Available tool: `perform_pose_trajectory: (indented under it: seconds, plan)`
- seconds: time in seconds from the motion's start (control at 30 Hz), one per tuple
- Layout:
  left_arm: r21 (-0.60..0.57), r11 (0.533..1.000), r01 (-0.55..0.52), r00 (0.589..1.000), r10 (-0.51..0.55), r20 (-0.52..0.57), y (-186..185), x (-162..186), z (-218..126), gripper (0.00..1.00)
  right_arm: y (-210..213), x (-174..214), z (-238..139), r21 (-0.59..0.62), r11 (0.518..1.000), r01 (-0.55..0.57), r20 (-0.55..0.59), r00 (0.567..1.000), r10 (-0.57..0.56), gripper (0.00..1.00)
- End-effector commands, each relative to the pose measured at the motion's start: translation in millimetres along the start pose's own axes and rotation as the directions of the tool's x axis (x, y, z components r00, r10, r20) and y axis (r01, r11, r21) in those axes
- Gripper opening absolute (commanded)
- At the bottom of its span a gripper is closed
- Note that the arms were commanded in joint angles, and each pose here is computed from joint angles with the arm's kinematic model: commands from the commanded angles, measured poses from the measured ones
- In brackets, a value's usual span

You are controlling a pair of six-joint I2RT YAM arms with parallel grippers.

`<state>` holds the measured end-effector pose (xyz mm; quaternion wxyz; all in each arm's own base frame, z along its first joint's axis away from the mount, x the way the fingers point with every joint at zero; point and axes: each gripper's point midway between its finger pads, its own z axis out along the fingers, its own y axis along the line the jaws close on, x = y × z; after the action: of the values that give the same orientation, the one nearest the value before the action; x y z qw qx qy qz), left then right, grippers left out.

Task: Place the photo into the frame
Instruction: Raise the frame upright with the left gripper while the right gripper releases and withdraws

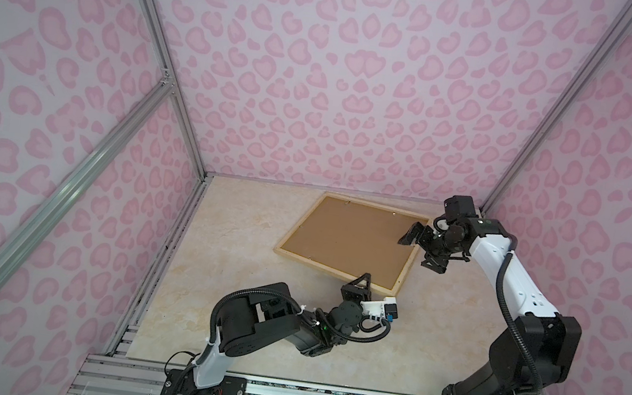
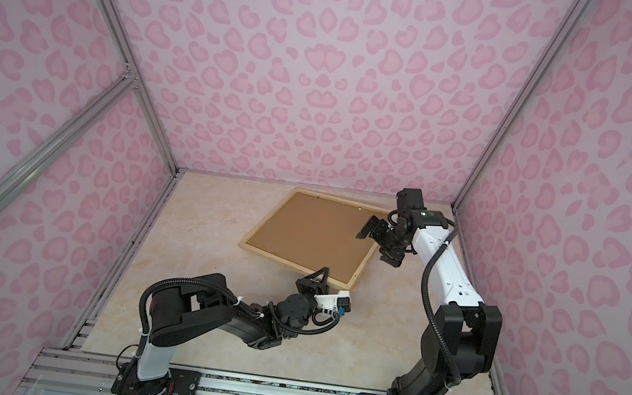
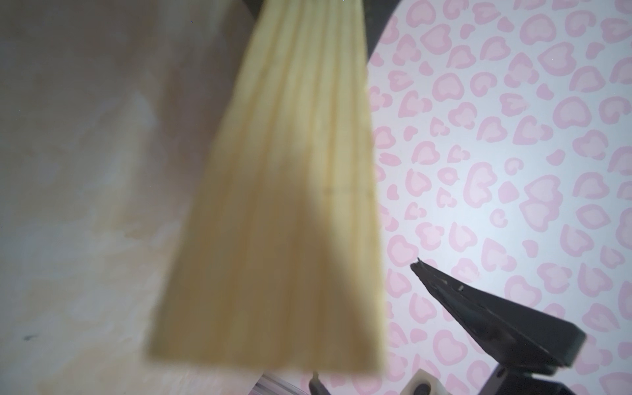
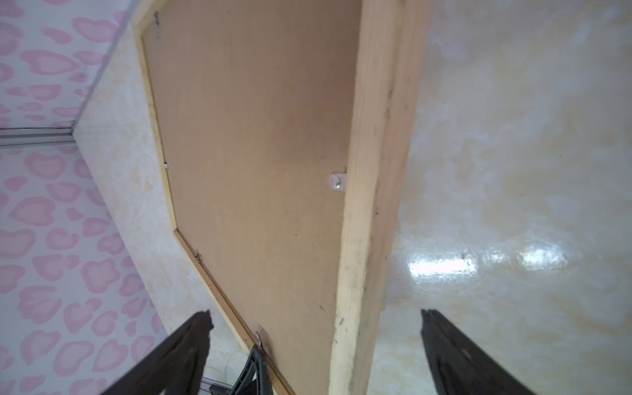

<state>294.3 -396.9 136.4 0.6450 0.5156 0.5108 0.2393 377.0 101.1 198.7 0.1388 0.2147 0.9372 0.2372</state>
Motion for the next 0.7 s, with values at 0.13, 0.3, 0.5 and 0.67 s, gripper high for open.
perform_pose_trajectory:
  seconds: [0.13, 0.3, 0.5, 0.67]
  plan:
    - [-0.117, 0.94, 0.322, 0.941, -0.331, -0.069, 81, -14, -2, 0.03, 24, -27, -83, -0.015, 0.98, 0.199, 0.275, 0.943, -0.187, 0.98]
    - [-0.048, 0.862, 0.504, 0.859, -0.507, -0.072, 138, -34, -15, 0.04, 20, -26, -123, -0.016, 0.978, 0.207, 0.39, 0.902, -0.185, 0.98]
    - [0.068, 0.671, 0.738, 0.674, -0.73, -0.113, 222, -53, -32, 0.04, 15, -23, -144, -0.017, 0.977, 0.215, 0.441, 0.878, -0.185, 0.98]
    - [0.174, 0.411, 0.895, 0.431, -0.897, -0.095, 297, -66, -57, 0.04, 7, -23, -151, -0.014, 0.98, 0.198, 0.468, 0.867, -0.168, 0.98]
